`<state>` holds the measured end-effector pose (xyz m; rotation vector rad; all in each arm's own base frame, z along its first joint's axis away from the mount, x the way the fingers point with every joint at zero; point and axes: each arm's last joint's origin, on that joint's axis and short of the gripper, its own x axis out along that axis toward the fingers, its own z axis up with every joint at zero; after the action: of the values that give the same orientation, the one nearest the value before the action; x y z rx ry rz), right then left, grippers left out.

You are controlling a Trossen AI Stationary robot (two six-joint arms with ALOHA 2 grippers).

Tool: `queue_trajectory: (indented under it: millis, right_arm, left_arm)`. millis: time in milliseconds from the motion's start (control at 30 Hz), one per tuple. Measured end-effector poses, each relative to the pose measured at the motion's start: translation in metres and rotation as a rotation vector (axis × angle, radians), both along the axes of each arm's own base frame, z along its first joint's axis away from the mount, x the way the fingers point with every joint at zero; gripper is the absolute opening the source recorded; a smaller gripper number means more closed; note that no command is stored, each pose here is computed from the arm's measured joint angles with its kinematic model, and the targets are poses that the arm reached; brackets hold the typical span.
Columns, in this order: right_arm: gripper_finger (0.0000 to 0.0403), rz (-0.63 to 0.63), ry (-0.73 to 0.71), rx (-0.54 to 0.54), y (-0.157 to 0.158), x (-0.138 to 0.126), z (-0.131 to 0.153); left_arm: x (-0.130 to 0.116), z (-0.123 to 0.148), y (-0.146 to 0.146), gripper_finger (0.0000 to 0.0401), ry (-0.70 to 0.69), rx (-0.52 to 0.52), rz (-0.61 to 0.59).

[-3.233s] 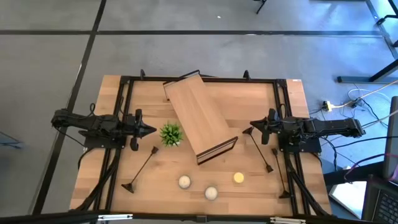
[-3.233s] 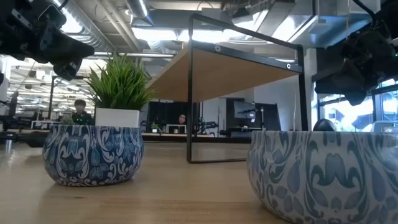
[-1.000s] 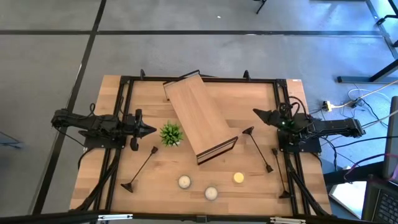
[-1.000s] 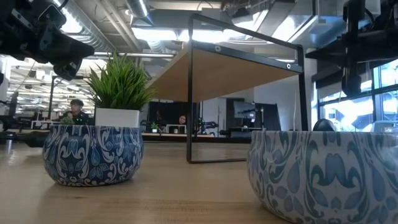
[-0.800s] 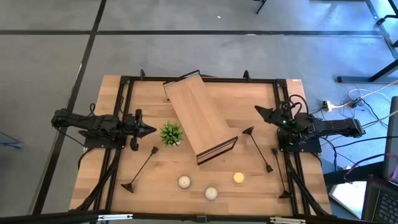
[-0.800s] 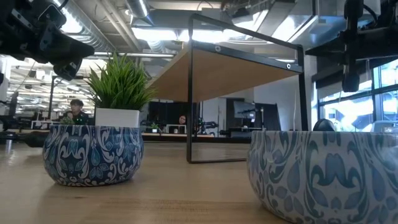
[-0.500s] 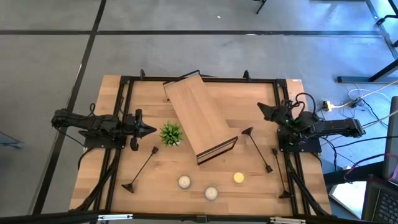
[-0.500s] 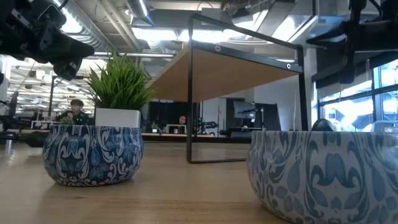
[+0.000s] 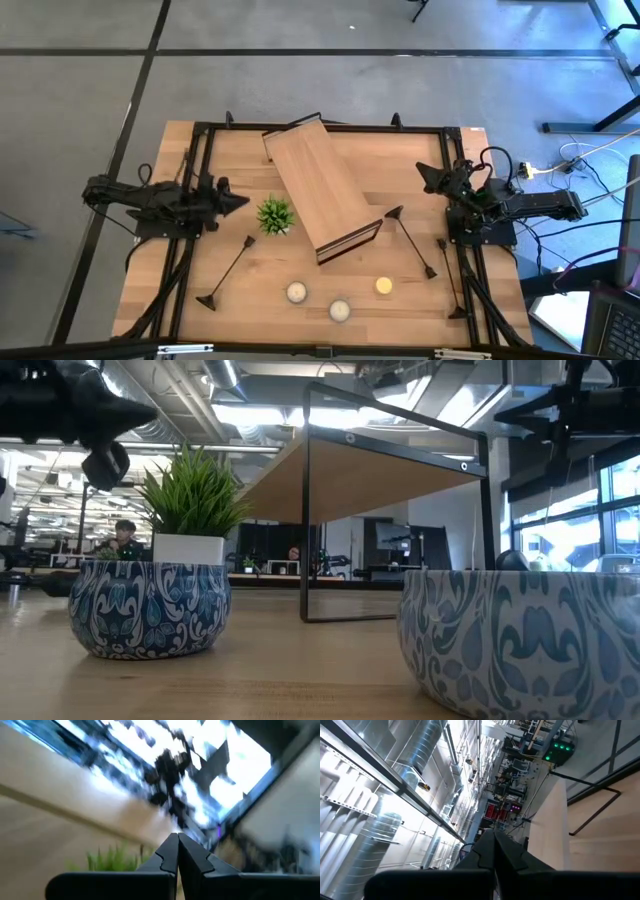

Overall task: Pick & Place candle stick holders
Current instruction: Adjust the shelf on the table

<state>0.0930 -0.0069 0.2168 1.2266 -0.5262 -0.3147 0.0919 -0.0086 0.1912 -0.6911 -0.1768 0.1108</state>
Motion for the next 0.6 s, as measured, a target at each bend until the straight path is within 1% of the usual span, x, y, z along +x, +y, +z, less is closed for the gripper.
queue_trajectory:
  millis: [33,100,167,300,367,467,600]
  right_arm:
    - [0.0,0.002,0.0,-0.001,0.0,0.0,0.0]
    - [0.0,0.002,0.005,-0.001,0.0,0.0,0.0]
    - [0.0,0.002,0.014,-0.003,0.0,0.0,-0.001]
    - [0.0,0.002,0.012,-0.002,0.0,0.0,-0.001]
    - [0.0,0.002,0.007,-0.001,0.0,0.0,-0.001]
    - [0.0,-0.002,0.002,0.004,0.0,0.0,0.0]
    - [0.0,0.006,-0.032,0.042,0.0,0.0,0.001]
  left_arm:
    - [-0.001,0.003,0.001,0.0002,-0.043,-0.068,0.029]
    - [-0.002,0.01,0.002,0.0002,-0.144,-0.261,0.026]
    - [-0.003,0.013,0.004,0.0002,-0.194,-0.32,0.056]
    - [-0.007,0.023,0.005,0.0002,-0.299,-0.331,0.056]
    - [-0.01,0.03,0.004,0.0002,-0.377,-0.334,0.013]
    - [-0.016,0.043,0.004,0.0002,-0.505,-0.293,-0.062]
    - [-0.023,0.051,0.005,0.0002,-0.616,-0.3,-0.083]
